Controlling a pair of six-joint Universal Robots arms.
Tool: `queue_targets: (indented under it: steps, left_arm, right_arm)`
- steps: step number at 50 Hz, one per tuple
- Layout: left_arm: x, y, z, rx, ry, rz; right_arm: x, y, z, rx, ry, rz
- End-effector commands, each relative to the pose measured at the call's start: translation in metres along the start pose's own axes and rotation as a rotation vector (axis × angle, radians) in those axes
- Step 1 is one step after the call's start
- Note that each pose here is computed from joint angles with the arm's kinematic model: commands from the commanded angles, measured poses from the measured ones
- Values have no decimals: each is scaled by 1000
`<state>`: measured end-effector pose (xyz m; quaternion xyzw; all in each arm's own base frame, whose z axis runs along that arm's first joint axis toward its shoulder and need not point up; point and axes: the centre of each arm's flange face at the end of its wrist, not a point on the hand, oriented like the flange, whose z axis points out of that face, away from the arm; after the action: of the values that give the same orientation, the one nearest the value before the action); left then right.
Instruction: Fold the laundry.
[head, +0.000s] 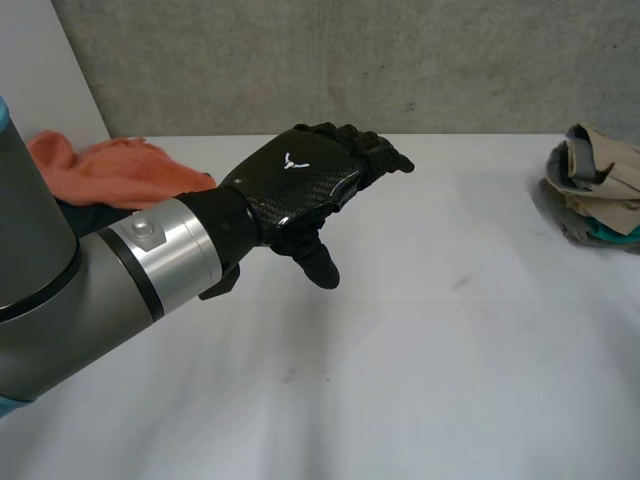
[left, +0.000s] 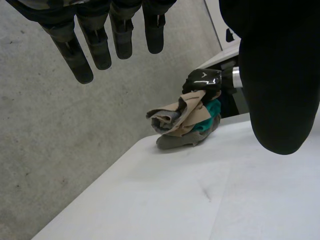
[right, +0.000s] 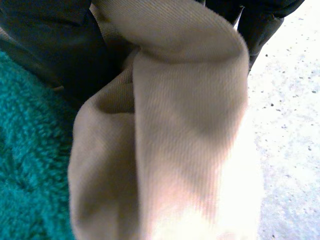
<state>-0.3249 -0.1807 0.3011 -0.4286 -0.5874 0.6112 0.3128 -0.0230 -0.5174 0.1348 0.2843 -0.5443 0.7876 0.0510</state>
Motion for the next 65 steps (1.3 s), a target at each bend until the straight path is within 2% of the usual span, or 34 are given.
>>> queue_targets:
  steps: [1,11,19,27,31,33,36,38,39,42,43,44,46,47,48,50,51,52,54,55,60,65]
  left_arm:
    - [1,-2,-1,6,-1,2]
    - [5,-8,-4,20,6,11]
    - [5,-8,-4,21,9,11]
    - [8,-11,-5,28,14,-10]
    - [7,-16,-6,44,10,-14]
    - [7,-19,-7,50,9,-12]
    - [5,-23,-8,68,1,-3]
    - [2,-26,-8,80,-10,6]
    - [1,-27,-7,87,-17,10]
    - [-17,-31,-6,112,-108,25]
    - [-24,-32,-6,117,-148,31]
    - [-42,-33,-6,127,-241,40]
    - [-63,-33,-7,137,-341,57]
    - [-73,-33,-8,142,-392,65]
    - [-96,-31,-11,148,-495,83]
    - [-122,-21,-11,132,-592,100]
    - [-136,-13,-12,111,-636,111]
    - [-161,6,-14,55,-706,143]
    - [-183,25,-16,-11,-754,191]
    - [-191,34,-17,-46,-769,222]
    - [-252,103,-20,-261,-830,409]
    - [-288,162,-9,-315,-786,449]
  right_arm:
    - [10,-12,-6,4,-7,-9]
    - [24,-42,-20,-126,91,84]
    - [36,-70,-47,-300,127,204]
    - [67,-85,-88,-485,207,298]
    - [106,-79,-115,-633,344,148]
    - [133,-81,-125,-737,449,-40]
    - [161,-92,-123,-796,574,-278]
    - [160,-100,-108,-736,599,-326]
    - [144,-116,-82,-623,577,-325]
    - [117,-156,-52,-430,543,-278]
    - [98,-185,-42,-314,514,-232]
    - [87,-199,-38,-259,491,-207]
    - [64,-221,-34,-163,439,-159]
    - [37,-241,-31,-72,365,-107]
    - [21,-251,-30,-28,319,-79]
    - [-17,-267,-28,42,218,-25]
    - [-58,-283,-29,110,113,22]
    - [-77,-290,-30,139,62,40]
    - [-117,-298,-37,168,-31,70]
    - [-150,-304,-47,182,-107,88]
    - [-215,-296,-80,111,-271,97]
    - [-257,-266,-102,-29,-377,65]
